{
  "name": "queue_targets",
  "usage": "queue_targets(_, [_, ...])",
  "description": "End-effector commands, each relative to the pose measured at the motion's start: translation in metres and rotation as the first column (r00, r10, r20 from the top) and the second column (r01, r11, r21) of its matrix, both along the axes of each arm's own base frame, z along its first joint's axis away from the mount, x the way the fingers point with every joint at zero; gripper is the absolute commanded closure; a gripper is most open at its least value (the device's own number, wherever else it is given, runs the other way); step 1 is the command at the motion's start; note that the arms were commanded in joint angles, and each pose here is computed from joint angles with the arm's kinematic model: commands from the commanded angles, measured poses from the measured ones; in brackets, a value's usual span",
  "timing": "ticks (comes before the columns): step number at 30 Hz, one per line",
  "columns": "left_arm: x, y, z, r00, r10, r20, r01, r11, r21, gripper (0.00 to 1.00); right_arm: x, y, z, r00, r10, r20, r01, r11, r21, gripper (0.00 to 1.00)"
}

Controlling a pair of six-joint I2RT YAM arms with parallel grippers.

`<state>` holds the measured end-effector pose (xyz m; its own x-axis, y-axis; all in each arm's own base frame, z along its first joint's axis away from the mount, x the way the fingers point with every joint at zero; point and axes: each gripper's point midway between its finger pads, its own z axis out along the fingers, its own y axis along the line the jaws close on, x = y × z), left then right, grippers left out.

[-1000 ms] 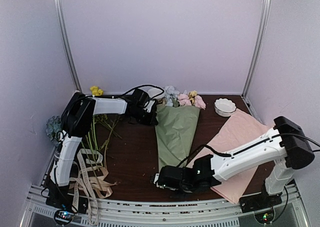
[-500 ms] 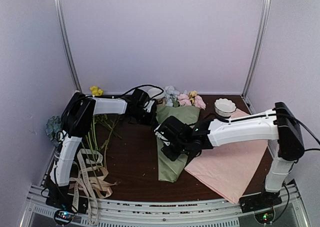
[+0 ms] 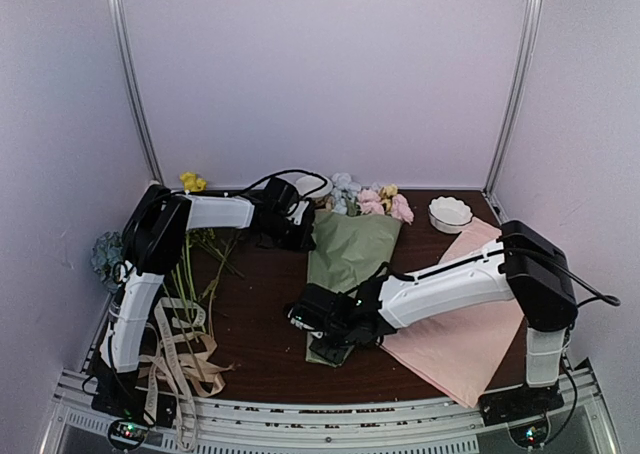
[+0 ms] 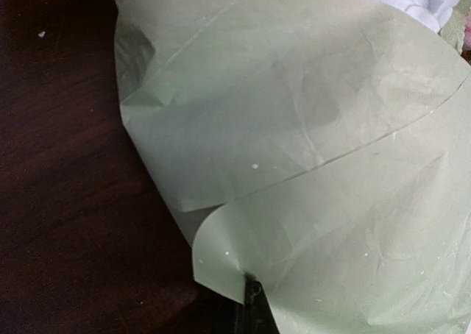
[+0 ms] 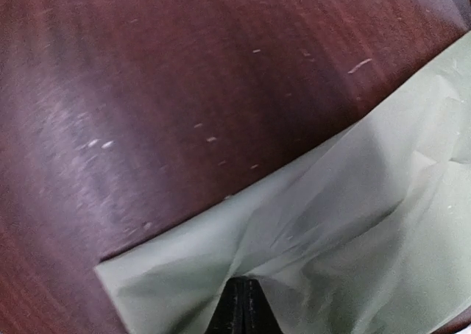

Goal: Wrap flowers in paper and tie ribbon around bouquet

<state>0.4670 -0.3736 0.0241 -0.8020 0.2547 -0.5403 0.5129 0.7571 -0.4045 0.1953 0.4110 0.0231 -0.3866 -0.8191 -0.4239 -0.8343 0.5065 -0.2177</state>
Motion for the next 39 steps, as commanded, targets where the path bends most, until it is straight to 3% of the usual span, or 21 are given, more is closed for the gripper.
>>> queue_targets(1, [0.013, 0.003, 0.008, 0.999, 0.014, 0.042, -0.014, 1.000, -0.002, 1.00, -0.051, 0.009, 0.020, 0.976, 0.190, -0.103, -0.182, 0.980, 0.086, 1.00])
queue_targets(5, [0.012, 0.003, 0.008, 0.999, 0.011, 0.043, -0.011, 1.000, -0.002, 1.00, -0.045, 0.006, 0.050, 0.980, 0.185, -0.067, -0.175, 0.975, 0.134, 1.00])
queue_targets(10, [0.012, 0.003, 0.008, 0.999, 0.009, 0.042, -0.009, 1.000, -0.002, 1.00, -0.016, -0.006, 0.065, 0.997, 0.059, -0.050, -0.047, 0.976, 0.213, 1.00])
queue_targets(15, [0.011, 0.002, 0.007, 0.999, 0.002, 0.041, -0.002, 1.000, -0.002, 1.00, -0.007, -0.029, 0.029, 0.998, -0.039, -0.054, 0.044, 0.995, 0.091, 1.00])
queue_targets(20, [0.012, 0.004, 0.007, 0.999, 0.003, 0.041, -0.003, 1.000, -0.002, 1.00, -0.044, -0.029, -0.008, 0.989, 0.061, -0.131, -0.058, 0.998, 0.028, 1.00])
queue_targets(26, [0.013, 0.006, 0.007, 0.999, 0.010, 0.042, -0.010, 1.000, 0.000, 1.00, -0.061, -0.037, -0.008, 0.982, 0.114, -0.151, -0.112, 0.993, 0.025, 1.00])
queue_targets(29, [0.014, 0.006, 0.007, 0.999, 0.012, 0.041, -0.012, 1.000, 0.000, 1.00, -0.061, -0.040, 0.012, 0.985, 0.121, -0.127, -0.113, 0.991, 0.072, 1.00])
queue_targets(32, [0.013, 0.006, 0.007, 0.999, 0.011, 0.041, -0.011, 1.000, 0.000, 1.00, -0.050, -0.043, 0.040, 0.991, 0.065, -0.115, -0.042, 0.980, 0.196, 1.00])
queue_targets(35, [0.014, 0.006, 0.007, 0.999, 0.014, 0.040, -0.015, 1.000, 0.001, 1.00, -0.008, -0.058, 0.059, 0.976, -0.116, -0.183, 0.174, 0.922, 0.345, 0.83])
queue_targets(37, [0.014, 0.006, 0.007, 0.999, 0.016, 0.040, -0.016, 1.000, 0.001, 1.00, 0.023, -0.076, 0.058, 0.929, -0.254, -0.269, 0.347, 0.852, 0.392, 0.66])
queue_targets(39, [0.014, 0.007, 0.007, 0.999, 0.020, 0.039, -0.020, 1.000, 0.001, 1.00, 0.049, -0.091, 0.054, 0.861, -0.350, -0.369, 0.489, 0.768, 0.413, 0.57])
